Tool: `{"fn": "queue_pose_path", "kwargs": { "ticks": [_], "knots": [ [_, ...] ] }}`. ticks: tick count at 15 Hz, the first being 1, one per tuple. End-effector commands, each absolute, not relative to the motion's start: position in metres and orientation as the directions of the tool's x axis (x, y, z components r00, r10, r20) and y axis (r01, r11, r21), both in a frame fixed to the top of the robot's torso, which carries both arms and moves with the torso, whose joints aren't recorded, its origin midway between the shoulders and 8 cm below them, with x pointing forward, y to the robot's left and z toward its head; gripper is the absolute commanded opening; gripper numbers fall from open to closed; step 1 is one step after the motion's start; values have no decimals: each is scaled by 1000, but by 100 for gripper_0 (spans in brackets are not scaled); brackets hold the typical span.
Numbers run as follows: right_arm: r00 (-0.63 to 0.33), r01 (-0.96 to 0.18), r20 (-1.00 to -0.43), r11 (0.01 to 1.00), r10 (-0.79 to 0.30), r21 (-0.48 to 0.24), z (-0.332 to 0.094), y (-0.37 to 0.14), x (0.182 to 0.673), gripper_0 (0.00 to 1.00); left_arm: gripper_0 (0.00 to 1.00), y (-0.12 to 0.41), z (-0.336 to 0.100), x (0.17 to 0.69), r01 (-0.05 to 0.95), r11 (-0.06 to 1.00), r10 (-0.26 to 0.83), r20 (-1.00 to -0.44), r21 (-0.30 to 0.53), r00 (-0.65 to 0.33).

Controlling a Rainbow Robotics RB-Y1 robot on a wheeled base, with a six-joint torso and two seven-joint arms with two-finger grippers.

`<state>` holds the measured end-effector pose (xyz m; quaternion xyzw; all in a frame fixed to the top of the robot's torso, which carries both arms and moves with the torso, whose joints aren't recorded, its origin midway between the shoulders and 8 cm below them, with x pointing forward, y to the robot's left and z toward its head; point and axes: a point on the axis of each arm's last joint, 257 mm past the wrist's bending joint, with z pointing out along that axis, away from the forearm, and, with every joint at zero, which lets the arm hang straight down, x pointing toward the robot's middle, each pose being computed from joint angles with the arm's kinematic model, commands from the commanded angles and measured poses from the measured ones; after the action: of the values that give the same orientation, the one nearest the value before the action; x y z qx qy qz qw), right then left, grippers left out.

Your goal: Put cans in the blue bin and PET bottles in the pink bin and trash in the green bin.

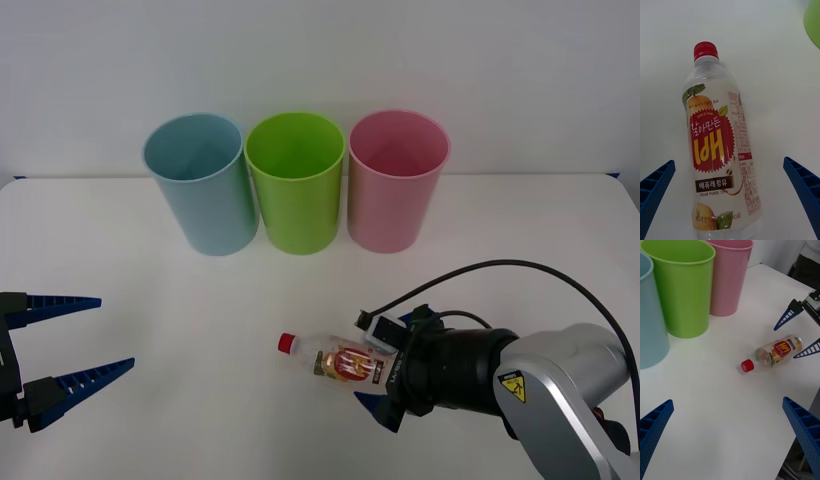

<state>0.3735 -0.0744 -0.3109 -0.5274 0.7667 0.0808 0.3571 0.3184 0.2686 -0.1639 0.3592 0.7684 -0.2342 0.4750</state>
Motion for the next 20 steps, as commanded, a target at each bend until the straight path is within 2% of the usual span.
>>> {"fn": "queue_pose_path", "kwargs": {
  "ticks": [1,14,15,16,17,20],
  "knots": [
    [-200,-867,-643,439,-739,-235,-320,-65,375,100,100,269,-164,318,775,632,330,-898,-19,-291],
    [-178,-861,-638,433,-749,-267,-335,-55,386,100,100,269,-164,318,775,632,330,-898,-19,-291],
    [-175,-862,-636,429,-752,-270,-336,-55,385,91,100,269,-164,318,775,632,330,-898,-19,-291],
    [-180,-861,-631,431,-754,-270,-337,-56,386,20,100,269,-164,318,775,632,330,-898,-19,-291],
    [-178,-862,-628,428,-758,-273,-338,-56,386,1,100,269,-164,318,775,632,330,-898,-19,-291],
    [-171,-864,-625,421,-762,-276,-345,-51,389,0,100,269,-164,318,775,632,330,-898,-19,-291]
  ]
}}
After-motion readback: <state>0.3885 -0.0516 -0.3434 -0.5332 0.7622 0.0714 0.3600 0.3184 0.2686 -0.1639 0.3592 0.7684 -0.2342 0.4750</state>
